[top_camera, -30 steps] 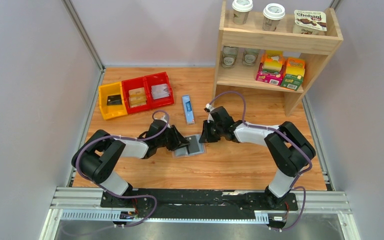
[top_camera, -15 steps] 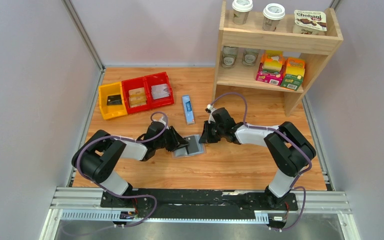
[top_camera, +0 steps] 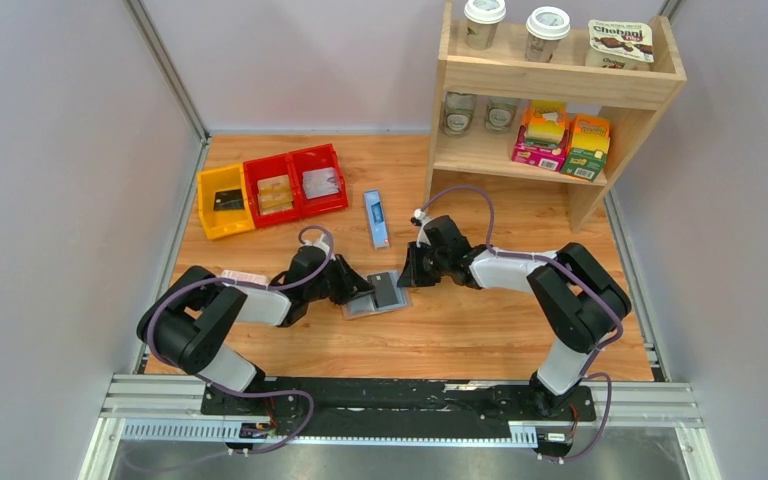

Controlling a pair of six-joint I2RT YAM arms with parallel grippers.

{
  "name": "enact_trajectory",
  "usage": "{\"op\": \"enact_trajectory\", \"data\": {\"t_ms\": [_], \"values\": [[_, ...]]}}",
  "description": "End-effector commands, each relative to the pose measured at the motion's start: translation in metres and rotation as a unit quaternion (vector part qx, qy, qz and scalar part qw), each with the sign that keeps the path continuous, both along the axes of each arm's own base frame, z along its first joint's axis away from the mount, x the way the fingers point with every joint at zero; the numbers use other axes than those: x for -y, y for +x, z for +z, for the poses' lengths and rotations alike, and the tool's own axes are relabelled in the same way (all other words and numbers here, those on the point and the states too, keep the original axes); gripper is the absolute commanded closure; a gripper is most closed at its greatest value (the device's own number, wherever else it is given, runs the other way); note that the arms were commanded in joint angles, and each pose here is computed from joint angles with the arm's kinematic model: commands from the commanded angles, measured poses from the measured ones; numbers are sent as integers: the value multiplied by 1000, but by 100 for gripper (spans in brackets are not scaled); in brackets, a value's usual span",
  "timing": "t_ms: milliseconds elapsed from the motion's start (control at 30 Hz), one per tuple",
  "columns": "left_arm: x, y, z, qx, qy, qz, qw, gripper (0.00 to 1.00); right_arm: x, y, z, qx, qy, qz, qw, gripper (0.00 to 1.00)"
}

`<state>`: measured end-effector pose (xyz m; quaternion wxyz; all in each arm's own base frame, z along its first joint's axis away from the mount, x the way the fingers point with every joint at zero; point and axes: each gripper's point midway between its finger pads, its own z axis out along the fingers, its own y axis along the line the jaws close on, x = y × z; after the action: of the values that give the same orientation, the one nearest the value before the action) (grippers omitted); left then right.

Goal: Take the credit cards out of the card holder
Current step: Remove the credit card from the card holder.

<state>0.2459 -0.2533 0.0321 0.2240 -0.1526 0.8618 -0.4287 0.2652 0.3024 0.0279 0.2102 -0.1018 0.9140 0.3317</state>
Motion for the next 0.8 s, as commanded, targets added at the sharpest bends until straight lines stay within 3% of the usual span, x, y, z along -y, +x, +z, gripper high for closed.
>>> {"op": "enact_trajectory", "data": {"t_ms": [0,200,500,767], "values": [[14,10,40,65,-49,-16,997,86,8,-21,-27,-41,-29,10,999,96],[8,7,32,55,-37,-7,998,93,9,-17,-25,-32,-32,6,999,96],[-13,0,15,29,1,7,1000,96,13,-8,-14,-10,-30,-5,999,95],[-21,-5,1,4,25,7,1000,97,-14,8,54,45,44,18,998,80]]}}
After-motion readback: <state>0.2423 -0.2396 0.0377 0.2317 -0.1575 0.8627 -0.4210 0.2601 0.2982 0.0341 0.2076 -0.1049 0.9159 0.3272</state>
